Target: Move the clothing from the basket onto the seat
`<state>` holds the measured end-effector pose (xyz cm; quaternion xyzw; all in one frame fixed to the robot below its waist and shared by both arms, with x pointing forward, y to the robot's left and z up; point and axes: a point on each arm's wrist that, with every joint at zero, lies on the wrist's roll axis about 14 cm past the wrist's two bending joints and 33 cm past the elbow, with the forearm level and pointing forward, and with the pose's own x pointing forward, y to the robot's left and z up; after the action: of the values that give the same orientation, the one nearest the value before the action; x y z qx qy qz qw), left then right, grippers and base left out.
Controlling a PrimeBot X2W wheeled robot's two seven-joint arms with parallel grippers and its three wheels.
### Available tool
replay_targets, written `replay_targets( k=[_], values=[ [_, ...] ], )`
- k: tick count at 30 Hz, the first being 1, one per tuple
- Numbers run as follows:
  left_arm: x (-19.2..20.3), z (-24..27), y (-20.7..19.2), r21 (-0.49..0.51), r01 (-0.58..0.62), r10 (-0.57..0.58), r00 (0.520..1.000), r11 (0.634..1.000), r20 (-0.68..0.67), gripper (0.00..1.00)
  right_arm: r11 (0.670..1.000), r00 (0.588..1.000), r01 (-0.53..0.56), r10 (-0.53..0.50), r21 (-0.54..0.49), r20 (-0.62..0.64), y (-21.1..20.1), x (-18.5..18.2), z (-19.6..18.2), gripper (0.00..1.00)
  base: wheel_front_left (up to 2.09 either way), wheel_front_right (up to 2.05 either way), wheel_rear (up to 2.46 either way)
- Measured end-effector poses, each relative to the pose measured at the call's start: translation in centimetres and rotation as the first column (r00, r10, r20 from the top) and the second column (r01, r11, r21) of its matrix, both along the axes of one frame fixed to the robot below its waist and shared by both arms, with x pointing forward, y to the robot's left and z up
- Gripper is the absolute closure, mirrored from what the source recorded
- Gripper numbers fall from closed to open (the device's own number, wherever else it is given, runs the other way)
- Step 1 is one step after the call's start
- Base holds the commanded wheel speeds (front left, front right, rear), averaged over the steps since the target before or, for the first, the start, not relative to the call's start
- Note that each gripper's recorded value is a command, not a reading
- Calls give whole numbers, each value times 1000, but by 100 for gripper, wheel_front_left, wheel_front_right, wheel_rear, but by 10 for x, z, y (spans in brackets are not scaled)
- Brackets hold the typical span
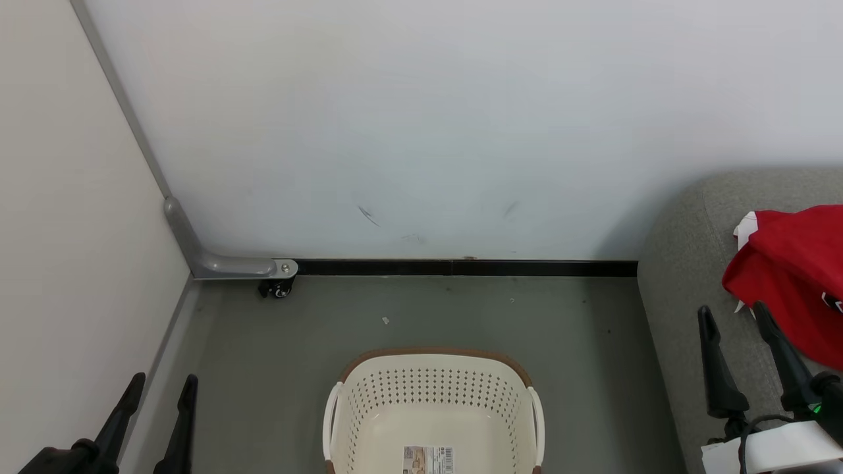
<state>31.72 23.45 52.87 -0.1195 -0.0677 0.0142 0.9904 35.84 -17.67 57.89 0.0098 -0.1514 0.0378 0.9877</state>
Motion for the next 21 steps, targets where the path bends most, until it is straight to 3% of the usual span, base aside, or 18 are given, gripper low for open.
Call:
replay_targets(
  k=[3,4,12,21],
  values=[
    [0,0,-1,-4,2,-2,1000,1000,5,0,1000,1000,1,-1,0,3,0,-1,1,0,0,0,0],
    [0,1,-1,-6,0,0,1000,1000,7,100,1000,1000,1,-1,0,3,0,-1,1,100,0,0,0],
    [-9,-34,-21,-89,0,-8,996,996,-91,100,1000,991,8,-4,31,-134,3,-9,-42,100,0,0,0],
    [-9,-41,-19,-161,-17,-3,993,987,-118,100,995,986,21,-4,102,-167,-1,-10,-51,100,0,0,0]
  ],
)
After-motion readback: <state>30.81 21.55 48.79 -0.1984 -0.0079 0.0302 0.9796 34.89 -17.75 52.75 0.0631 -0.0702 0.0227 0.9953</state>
